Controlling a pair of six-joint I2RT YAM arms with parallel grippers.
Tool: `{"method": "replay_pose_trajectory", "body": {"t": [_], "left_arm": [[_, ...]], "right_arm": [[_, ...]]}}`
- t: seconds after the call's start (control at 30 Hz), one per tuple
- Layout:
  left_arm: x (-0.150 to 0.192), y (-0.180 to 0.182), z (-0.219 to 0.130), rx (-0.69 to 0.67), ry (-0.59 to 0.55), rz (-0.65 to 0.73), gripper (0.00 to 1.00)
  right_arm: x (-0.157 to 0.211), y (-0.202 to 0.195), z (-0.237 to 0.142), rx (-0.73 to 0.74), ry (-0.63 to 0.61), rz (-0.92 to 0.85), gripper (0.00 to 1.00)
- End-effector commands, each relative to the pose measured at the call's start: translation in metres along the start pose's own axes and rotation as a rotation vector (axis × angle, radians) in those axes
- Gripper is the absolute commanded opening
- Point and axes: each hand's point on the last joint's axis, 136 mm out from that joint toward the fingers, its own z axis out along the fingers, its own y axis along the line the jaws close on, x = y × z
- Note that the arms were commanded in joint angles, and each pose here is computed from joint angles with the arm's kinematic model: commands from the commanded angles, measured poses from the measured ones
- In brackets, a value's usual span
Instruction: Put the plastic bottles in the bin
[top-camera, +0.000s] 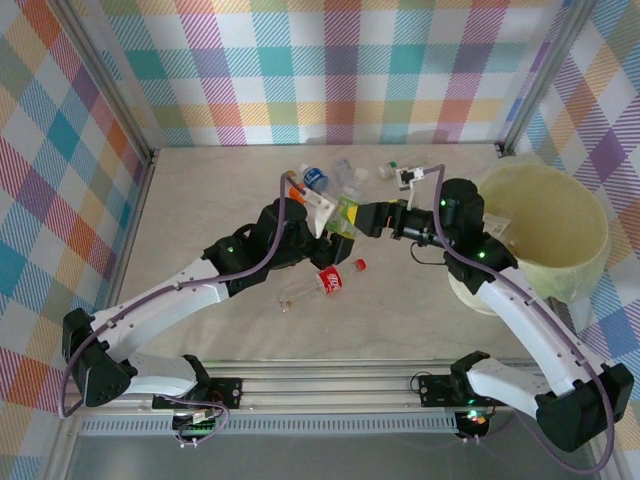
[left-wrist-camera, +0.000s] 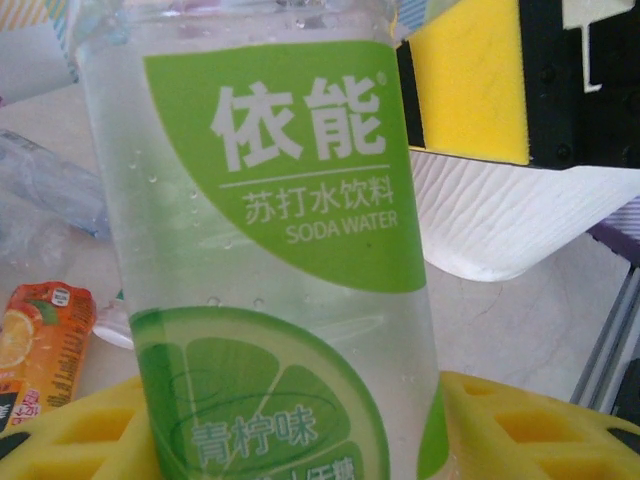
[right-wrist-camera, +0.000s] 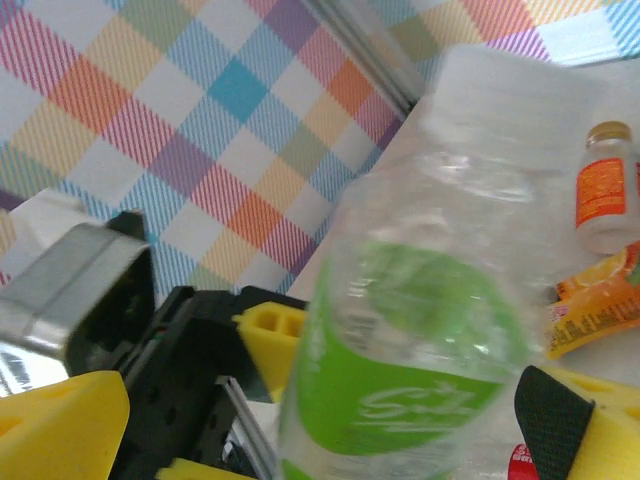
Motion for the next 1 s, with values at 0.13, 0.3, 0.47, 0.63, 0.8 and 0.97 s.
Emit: {"method": "replay_pose_trajectory", "body": {"t": [0.13, 0.3, 0.47, 0.63, 0.8, 0.97], "left_arm": [[-0.020, -0.025, -0.001, 0.088, -0.079, 0.058, 0.37], [-0.020, -0.025, -0.002, 0.085, -0.089, 0.059, 0.37], [-0.014, -0.020, 0.000, 0.060, -0.074, 0.053, 0.37], [-0.011, -0.021, 0.002, 0.067, -0.065, 0.052, 0.37], [-0.013, -0.023, 0.005, 0.078, -0.072, 0.048, 0.37], [-0.010, -0.023, 0.008, 0.082, -0.066, 0.040, 0.37]], "right_arm": [[-0.005, -0.015, 0.006, 0.099, -0.012, -0.014, 1.00], [-0.012, -0.038, 0.011, 0.196, -0.063, 0.068, 1.00], [-0.017, -0.053, 0.009, 0.282, -0.089, 0.144, 1.00], [-0.015, -0.023, 0.022, 0.097, -0.037, 0.156, 0.98], [-0.011, -0.023, 0.031, 0.069, 0.003, 0.201, 0.88], [-0.006, -0.020, 0.035, 0.038, 0.035, 0.208, 0.77]]}}
